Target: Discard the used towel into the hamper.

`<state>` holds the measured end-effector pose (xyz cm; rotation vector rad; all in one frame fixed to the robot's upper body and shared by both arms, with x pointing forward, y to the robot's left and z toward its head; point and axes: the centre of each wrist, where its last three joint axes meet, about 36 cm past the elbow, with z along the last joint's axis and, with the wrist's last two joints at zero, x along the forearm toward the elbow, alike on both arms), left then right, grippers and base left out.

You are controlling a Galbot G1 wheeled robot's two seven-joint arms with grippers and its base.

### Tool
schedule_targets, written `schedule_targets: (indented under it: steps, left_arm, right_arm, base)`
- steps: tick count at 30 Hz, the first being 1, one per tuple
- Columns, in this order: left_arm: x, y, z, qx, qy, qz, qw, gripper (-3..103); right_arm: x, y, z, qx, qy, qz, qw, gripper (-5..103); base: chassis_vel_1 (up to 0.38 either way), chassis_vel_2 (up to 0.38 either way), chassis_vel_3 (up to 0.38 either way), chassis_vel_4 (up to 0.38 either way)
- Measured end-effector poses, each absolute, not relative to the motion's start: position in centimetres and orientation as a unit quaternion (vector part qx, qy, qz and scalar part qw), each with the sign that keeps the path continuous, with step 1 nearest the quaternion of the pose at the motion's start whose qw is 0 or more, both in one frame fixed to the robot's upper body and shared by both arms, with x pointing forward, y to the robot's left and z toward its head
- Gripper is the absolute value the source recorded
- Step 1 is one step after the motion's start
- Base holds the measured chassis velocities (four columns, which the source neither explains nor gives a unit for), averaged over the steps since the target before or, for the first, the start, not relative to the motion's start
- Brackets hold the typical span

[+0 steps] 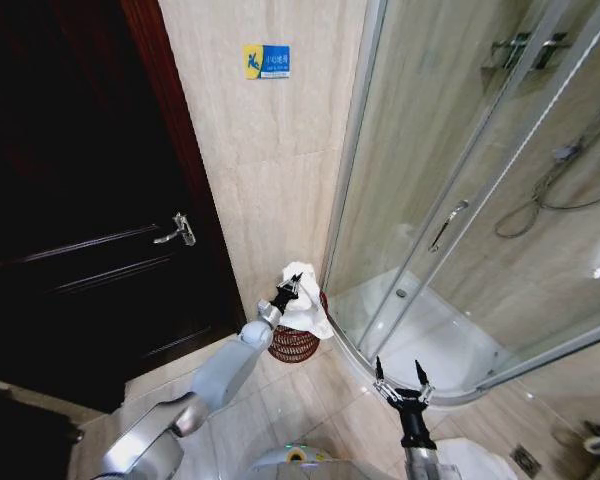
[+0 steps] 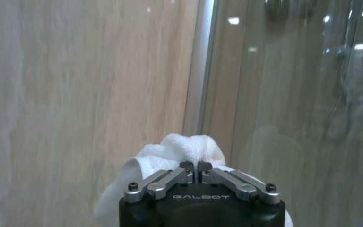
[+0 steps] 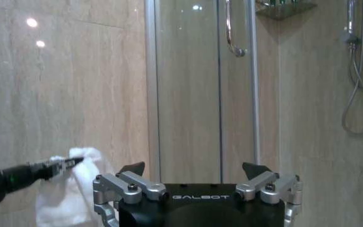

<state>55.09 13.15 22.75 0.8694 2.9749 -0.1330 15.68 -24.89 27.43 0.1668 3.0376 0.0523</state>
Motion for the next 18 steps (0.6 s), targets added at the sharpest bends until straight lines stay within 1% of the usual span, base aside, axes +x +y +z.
schedule_targets:
  steps: [3, 4, 7, 11, 13, 15, 17, 18]
  left_arm:
    - [54.7, 12.9, 20.8, 0.281, 0.959, -0.032, -0.004, 2]
    - [54.7, 12.9, 20.8, 0.281, 0.959, -0.032, -0.004, 2]
    - [54.1, 13.3, 18.9, 0.289, 0.957, -0.008, -0.038, 2]
    - [54.0, 13.7, 18.0, 0.288, 0.956, 0.005, -0.057, 2]
    - [54.3, 14.2, 17.7, 0.276, 0.958, 0.009, -0.082, 2]
    - [54.9, 14.3, 18.1, 0.272, 0.959, 0.009, -0.083, 2]
    - [56.5, 13.9, 19.9, 0.263, 0.962, 0.003, -0.065, 2]
    - [56.5, 13.9, 19.9, 0.263, 0.962, 0.003, -0.065, 2]
  right_arm:
    - [15.6, -25.0, 27.1, 0.06, 0.997, 0.022, 0.051, 100]
    - [15.6, -25.0, 27.1, 0.06, 0.997, 0.022, 0.051, 100]
    - [15.7, -25.1, 26.5, 0.069, 0.996, 0.029, 0.053, 100]
    - [16.0, -25.1, 26.1, 0.072, 0.995, 0.032, 0.055, 100]
    - [16.3, -25.1, 25.8, 0.073, 0.995, 0.034, 0.057, 100]
    - [16.5, -25.1, 25.6, 0.074, 0.995, 0.035, 0.059, 100]
    - [16.8, -25.0, 25.5, 0.075, 0.995, 0.039, 0.061, 100]
    - [16.8, -25.0, 25.5, 0.075, 0.995, 0.039, 0.061, 100]
  base:
    - [0.0, 0.0, 0.0, 0.0]
    - [0.0, 0.0, 0.0, 0.0]
    - [0.0, 0.0, 0.0, 0.0]
    - [0.0, 0.0, 0.0, 0.0]
    - [0.0, 0.0, 0.0, 0.0]
    - [0.0, 0.0, 0.0, 0.0]
    - [0.0, 0.0, 0.0, 0.0]
    - [0.0, 0.0, 0.0, 0.0]
